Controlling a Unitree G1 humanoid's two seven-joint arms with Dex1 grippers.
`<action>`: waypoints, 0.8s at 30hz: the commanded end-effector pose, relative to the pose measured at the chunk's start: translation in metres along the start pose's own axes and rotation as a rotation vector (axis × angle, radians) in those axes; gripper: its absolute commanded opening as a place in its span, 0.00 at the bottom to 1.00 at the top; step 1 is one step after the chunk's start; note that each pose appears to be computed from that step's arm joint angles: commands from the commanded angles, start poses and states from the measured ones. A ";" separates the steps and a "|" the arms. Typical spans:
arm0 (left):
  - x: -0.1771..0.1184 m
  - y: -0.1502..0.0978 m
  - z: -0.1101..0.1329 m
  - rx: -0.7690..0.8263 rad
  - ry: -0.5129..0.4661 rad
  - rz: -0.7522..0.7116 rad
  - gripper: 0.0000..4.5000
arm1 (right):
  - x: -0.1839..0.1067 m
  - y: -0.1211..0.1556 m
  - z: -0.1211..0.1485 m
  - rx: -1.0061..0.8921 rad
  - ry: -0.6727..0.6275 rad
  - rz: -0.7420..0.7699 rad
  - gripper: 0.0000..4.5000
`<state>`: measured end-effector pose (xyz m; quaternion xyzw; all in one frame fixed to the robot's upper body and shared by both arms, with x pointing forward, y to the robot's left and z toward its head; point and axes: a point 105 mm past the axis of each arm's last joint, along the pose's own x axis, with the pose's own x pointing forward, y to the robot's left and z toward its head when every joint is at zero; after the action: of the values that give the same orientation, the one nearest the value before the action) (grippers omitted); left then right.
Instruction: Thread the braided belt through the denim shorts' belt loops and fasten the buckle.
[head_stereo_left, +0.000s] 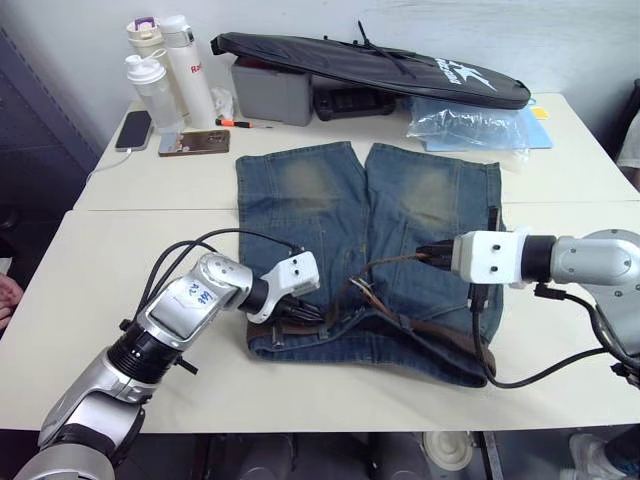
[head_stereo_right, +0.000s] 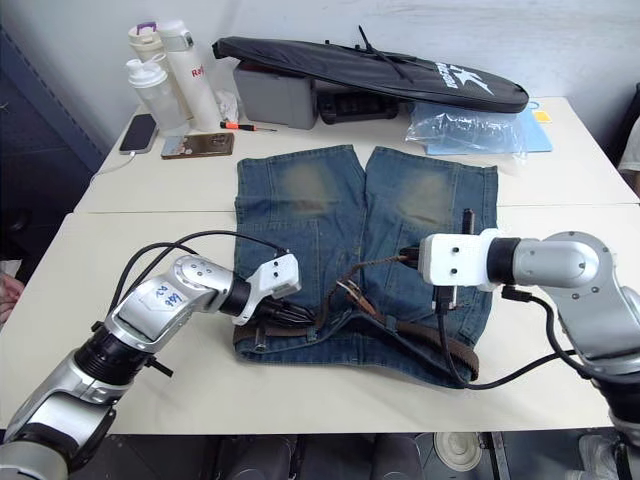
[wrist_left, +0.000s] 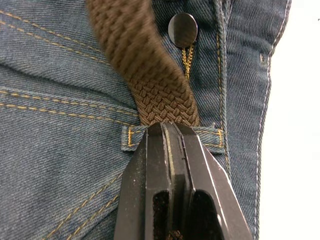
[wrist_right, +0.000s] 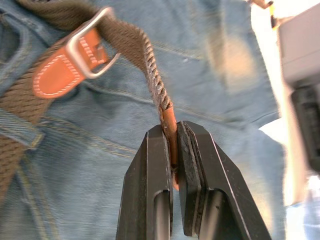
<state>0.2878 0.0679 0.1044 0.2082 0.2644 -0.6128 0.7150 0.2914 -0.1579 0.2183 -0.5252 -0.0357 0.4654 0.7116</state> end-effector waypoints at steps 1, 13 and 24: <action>0.003 -0.003 -0.007 0.000 0.031 -0.008 0.01 | -0.019 -0.030 0.013 -0.109 -0.004 -0.085 0.00; -0.043 0.020 0.065 -0.184 -0.392 0.021 0.01 | -0.004 -0.034 0.040 -0.101 -0.117 -0.066 0.00; -0.066 0.026 0.124 -0.143 -0.608 0.130 0.29 | 0.001 -0.030 0.040 -0.076 -0.114 -0.044 0.00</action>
<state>0.3310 0.0516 0.2351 -0.0503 0.0833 -0.5730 0.8138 0.2942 -0.1341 0.2456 -0.5128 -0.0794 0.4840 0.7047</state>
